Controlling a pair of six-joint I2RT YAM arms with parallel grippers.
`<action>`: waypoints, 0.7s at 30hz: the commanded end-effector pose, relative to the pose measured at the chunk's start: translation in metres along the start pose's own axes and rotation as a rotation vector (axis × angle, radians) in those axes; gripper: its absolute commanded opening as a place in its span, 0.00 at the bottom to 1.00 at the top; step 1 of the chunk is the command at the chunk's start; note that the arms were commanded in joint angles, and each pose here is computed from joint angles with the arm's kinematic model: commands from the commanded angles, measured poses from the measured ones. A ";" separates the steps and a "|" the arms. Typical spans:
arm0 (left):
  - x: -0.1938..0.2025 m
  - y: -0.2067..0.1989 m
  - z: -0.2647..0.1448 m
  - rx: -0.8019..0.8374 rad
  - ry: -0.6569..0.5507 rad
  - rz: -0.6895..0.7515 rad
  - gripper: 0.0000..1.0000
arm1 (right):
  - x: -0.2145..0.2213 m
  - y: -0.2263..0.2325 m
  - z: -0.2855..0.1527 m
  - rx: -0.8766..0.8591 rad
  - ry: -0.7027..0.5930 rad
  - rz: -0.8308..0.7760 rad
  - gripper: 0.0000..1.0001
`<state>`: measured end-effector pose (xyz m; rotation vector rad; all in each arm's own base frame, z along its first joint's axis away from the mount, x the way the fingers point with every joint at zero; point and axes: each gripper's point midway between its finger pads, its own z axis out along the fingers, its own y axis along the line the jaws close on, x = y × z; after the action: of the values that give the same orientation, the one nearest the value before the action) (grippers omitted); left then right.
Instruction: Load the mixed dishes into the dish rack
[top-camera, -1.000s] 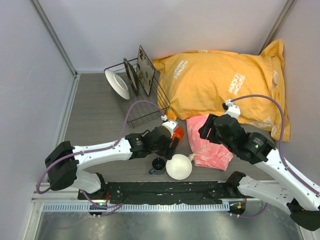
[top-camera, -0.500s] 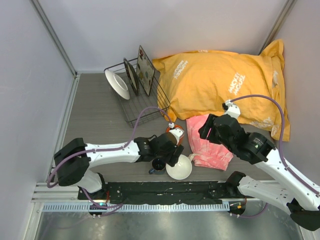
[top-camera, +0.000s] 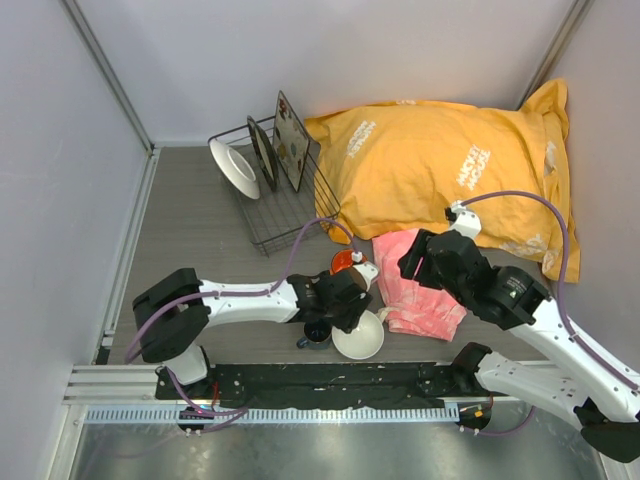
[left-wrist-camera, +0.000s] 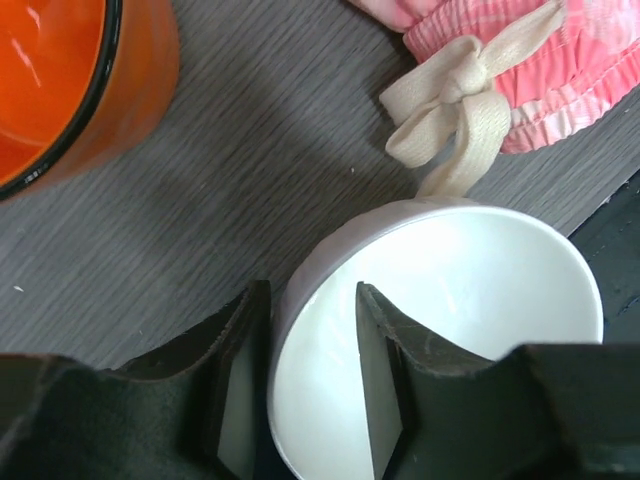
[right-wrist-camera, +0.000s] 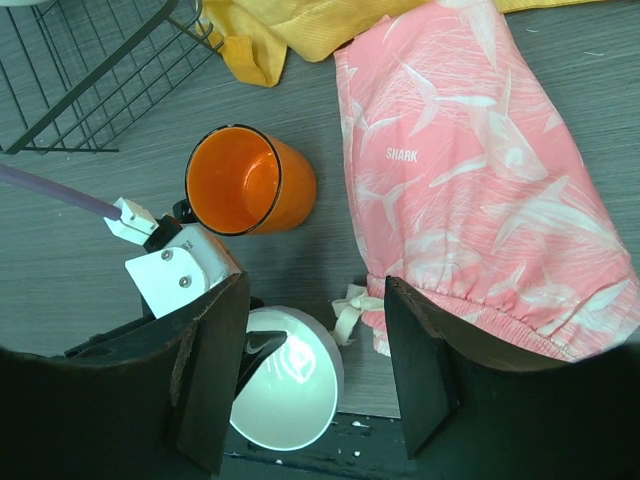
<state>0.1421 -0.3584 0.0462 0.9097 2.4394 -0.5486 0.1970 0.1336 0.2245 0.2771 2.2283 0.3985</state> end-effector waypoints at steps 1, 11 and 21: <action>-0.027 -0.017 -0.004 0.051 -0.071 0.016 0.41 | -0.011 -0.002 -0.004 0.003 -0.055 0.022 0.62; -0.034 -0.017 -0.011 0.036 -0.083 0.025 0.14 | -0.024 -0.007 -0.013 0.024 -0.102 0.032 0.62; -0.060 -0.029 -0.036 0.066 -0.161 0.009 0.00 | -0.077 -0.030 -0.055 0.098 -0.304 0.092 0.69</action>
<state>0.1435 -0.3630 0.0559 0.9404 2.4177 -0.5345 0.1981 0.1027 0.2522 0.3491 2.1175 0.3173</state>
